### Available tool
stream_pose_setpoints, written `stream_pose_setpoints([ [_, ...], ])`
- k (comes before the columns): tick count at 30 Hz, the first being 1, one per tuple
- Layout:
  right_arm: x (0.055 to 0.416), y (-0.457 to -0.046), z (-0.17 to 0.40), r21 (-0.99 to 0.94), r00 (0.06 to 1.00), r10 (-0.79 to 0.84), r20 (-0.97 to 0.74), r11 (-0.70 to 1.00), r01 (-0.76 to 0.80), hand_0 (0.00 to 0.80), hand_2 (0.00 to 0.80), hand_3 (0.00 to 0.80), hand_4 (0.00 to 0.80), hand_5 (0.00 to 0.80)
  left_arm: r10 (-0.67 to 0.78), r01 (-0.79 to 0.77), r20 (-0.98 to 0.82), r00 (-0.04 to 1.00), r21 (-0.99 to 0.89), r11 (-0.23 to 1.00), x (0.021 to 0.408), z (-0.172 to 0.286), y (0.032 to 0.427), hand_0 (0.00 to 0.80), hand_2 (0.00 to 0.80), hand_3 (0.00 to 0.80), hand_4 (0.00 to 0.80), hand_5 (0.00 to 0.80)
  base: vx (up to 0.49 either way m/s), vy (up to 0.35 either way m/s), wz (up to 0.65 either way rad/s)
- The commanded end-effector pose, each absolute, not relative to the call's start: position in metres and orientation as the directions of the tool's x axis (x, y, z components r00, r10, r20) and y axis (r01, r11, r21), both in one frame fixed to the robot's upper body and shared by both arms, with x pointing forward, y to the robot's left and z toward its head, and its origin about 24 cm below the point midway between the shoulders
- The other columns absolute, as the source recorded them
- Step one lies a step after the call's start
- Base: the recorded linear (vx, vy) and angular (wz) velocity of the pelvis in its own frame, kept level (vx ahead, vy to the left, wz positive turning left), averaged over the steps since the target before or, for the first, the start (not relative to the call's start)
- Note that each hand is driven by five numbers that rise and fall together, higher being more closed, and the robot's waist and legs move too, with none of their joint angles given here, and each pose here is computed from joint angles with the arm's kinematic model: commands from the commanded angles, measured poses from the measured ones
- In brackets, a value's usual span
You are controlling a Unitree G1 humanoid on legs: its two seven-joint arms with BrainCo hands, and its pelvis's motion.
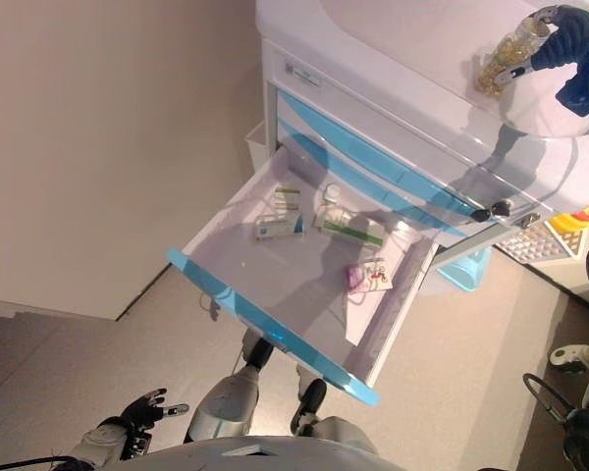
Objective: Open the drawer and pick up the medicine
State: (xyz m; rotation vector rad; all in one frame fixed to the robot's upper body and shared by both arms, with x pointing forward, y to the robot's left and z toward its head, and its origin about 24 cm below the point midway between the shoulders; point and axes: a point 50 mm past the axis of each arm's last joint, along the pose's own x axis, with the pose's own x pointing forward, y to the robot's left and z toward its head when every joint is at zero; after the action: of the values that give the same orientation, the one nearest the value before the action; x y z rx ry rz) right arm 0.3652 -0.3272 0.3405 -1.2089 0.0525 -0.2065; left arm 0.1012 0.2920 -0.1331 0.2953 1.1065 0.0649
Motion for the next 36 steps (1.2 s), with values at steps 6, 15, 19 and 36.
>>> stream_pose_setpoints([
  [6, 0.349, -0.321, 0.391, -0.906, 0.941, -0.157, 0.301, 0.261, 0.333, 0.000, 0.000, 0.000, 0.000, 0.000, 0.218, 0.118, -0.884, 0.413, 0.289, 0.950, 0.084, -0.131, 0.306, 0.000, 0.000, 0.000, 0.000, 0.000, 0.000, 0.000, 0.00],
  [15, 0.342, -0.317, 0.410, -0.736, 0.838, -0.170, 0.519, 0.410, 0.539, 0.000, 0.000, 0.000, 0.000, 0.000, 0.219, 0.143, -0.885, 0.412, 0.300, 0.943, 0.088, -0.130, 0.306, 0.000, 0.000, 0.000, 0.000, 0.000, -0.035, -0.003, -0.03],
  [19, 0.331, -0.324, 0.417, -0.636, 0.790, -0.176, 0.588, 0.503, 0.585, 0.000, 0.000, 0.000, 0.000, 0.000, 0.217, 0.153, -0.892, 0.396, 0.297, 0.942, 0.083, -0.133, 0.305, 0.000, 0.000, 0.000, 0.000, 0.000, -0.027, 0.013, -0.14],
  [36, 0.285, -0.385, 0.342, 0.133, 0.555, -0.475, 0.683, 0.828, 0.545, 0.000, 0.000, 0.000, 0.000, 0.000, 0.129, 0.259, -0.940, 0.316, 0.216, 0.942, 0.077, -0.146, 0.282, 0.000, 0.000, 0.000, 0.000, 0.000, -0.057, 0.006, -0.28],
])
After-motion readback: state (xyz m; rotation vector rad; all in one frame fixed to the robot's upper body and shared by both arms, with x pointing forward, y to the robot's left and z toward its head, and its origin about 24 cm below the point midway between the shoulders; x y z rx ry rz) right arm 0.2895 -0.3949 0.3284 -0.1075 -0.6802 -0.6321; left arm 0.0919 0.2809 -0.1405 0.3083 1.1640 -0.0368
